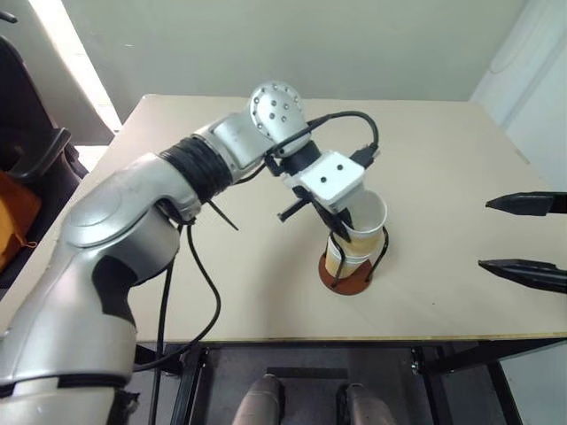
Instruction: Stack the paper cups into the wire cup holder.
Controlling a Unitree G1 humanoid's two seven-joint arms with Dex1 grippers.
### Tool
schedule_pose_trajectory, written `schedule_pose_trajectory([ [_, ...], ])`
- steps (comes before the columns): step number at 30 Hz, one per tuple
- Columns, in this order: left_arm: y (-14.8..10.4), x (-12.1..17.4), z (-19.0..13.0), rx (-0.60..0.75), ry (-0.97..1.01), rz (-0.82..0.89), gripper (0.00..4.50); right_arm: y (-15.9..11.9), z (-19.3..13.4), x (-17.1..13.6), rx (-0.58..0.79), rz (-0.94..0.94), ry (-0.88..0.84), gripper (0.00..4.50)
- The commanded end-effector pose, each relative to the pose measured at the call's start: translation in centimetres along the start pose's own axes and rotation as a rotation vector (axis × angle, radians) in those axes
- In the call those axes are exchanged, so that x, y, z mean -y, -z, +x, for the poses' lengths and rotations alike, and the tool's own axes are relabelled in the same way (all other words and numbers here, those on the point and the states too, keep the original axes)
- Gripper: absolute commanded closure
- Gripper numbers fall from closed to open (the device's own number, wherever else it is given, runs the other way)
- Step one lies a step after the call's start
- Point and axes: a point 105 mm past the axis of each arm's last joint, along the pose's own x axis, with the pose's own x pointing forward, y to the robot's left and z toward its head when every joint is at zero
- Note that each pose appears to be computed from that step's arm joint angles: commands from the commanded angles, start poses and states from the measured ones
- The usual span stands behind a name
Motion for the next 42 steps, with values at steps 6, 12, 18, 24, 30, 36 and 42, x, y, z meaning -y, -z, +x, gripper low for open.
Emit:
schedule_pose_trajectory([
  [6, -0.8, -0.5, -1.0, -0.035, 0.011, 0.059, 3.21, -0.8, -0.4, 0.0, 0.009, -0.052, 0.044, 0.0],
  [12, -0.7, -0.6, -1.3, -0.035, -0.014, 0.068, 1.78, -0.7, -0.2, 0.2, 0.003, -0.056, 0.041, 0.0],
  [18, 0.2, -0.5, -3.3, 0.011, -0.132, -0.045, 1.78, -0.1, 0.8, 0.9, -0.001, -0.054, -0.003, 0.0],
  [24, 3.1, 4.2, -9.1, 0.178, -0.408, -0.42, 1.78, 0.5, 1.8, 3.0, 0.001, -0.041, -0.023, 0.0],
  [30, 5.6, 12.1, -15.7, 0.214, -0.802, -0.769, 1.78, 1.1, 1.7, 4.8, 0.014, -0.029, -0.019, 0.0],
  [36, 5.7, 19.7, -16.1, 0.173, -0.935, -1.014, 1.78, 2.0, 2.1, 6.2, 0.016, -0.007, -0.031, 0.0],
  [42, 4.3, 23.4, -16.9, 0.105, -0.986, -1.103, 1.78, 1.7, 2.3, 6.6, 0.064, 0.009, -0.08, 0.0],
])
